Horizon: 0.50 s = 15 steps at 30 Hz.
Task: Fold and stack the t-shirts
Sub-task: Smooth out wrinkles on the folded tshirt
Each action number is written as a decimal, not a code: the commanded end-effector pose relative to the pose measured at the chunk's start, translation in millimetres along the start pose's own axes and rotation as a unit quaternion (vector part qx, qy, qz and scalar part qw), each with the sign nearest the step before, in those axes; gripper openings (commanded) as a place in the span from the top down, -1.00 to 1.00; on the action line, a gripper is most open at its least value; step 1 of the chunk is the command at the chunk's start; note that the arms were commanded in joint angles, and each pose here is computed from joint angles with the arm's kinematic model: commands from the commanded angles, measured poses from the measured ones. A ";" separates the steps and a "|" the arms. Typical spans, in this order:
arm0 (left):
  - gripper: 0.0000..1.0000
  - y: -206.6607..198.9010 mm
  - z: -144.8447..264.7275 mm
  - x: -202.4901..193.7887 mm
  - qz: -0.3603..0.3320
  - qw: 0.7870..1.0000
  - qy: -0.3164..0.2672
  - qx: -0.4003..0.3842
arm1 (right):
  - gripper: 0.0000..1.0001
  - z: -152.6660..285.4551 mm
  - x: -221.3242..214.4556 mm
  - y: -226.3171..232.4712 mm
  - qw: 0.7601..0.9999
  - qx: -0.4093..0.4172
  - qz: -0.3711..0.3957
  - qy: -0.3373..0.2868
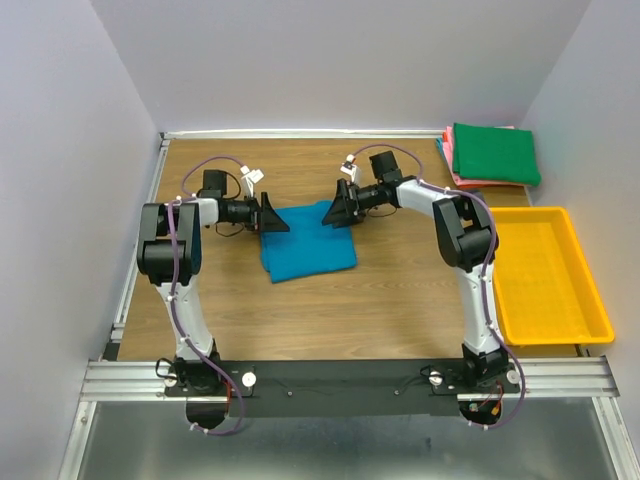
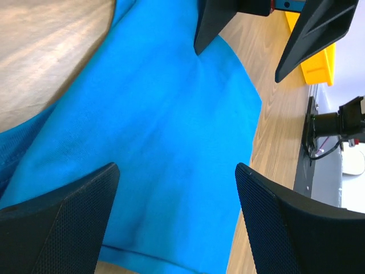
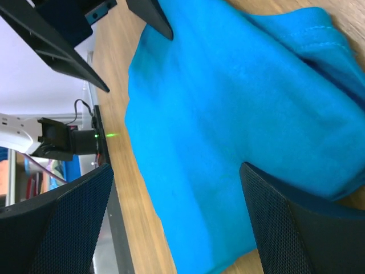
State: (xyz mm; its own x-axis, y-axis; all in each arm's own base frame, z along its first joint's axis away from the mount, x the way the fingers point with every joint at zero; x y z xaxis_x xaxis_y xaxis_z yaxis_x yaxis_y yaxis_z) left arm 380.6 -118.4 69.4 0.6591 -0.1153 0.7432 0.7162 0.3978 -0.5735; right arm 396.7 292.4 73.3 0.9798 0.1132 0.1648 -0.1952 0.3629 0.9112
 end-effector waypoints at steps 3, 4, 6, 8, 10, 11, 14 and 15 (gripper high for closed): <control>-0.85 9.7 11.2 16.3 -0.045 0.998 -0.004 0.032 | -0.98 6.8 19.3 10.8 0.999 -0.003 0.030 -0.021; -0.85 8.9 11.3 23.3 -0.067 0.997 -0.005 0.032 | -0.97 9.6 24.1 17.8 0.999 0.003 0.037 -0.025; -0.85 5.1 11.8 40.0 -0.091 0.995 -0.004 0.033 | -0.97 14.6 37.3 29.0 0.998 0.010 0.056 -0.039; -0.84 7.6 13.1 52.1 -0.097 0.994 -0.009 0.037 | -0.97 14.0 47.6 35.9 0.997 0.017 0.057 -0.049; -0.85 12.2 11.9 56.4 -0.096 0.994 -0.011 0.041 | -0.97 10.6 54.1 33.5 0.997 0.021 0.058 -0.053; -0.85 16.8 9.7 58.6 -0.085 0.995 -0.016 0.044 | -0.97 8.8 57.0 31.2 0.997 0.021 0.058 -0.054; -0.85 31.5 4.0 59.3 -0.075 0.995 -0.024 0.053 | -0.97 -0.5 61.7 7.2 0.997 0.006 0.055 -0.057; -0.85 38.2 2.8 59.4 -0.059 0.996 -0.022 0.067 | -0.97 -5.7 59.5 -9.6 0.998 0.001 0.042 -0.052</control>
State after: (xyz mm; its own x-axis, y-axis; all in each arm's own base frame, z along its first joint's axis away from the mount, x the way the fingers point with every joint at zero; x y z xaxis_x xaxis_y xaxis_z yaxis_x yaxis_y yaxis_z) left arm 430.7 -111.8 111.1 0.5060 -0.1465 0.8500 0.8048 0.4347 -0.4042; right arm 448.7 302.3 124.8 0.9358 0.0597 0.3474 -0.3487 0.3012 0.8875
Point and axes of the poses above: each gripper's point midway between its finger pads, its own z axis back along the fingers, its own y axis along the line the jaws close on, x = y × z, the point moved 4 cm from there along z, back along the fingers, and after that the axes turned 15 degrees about -z, right-handed, at the moved point
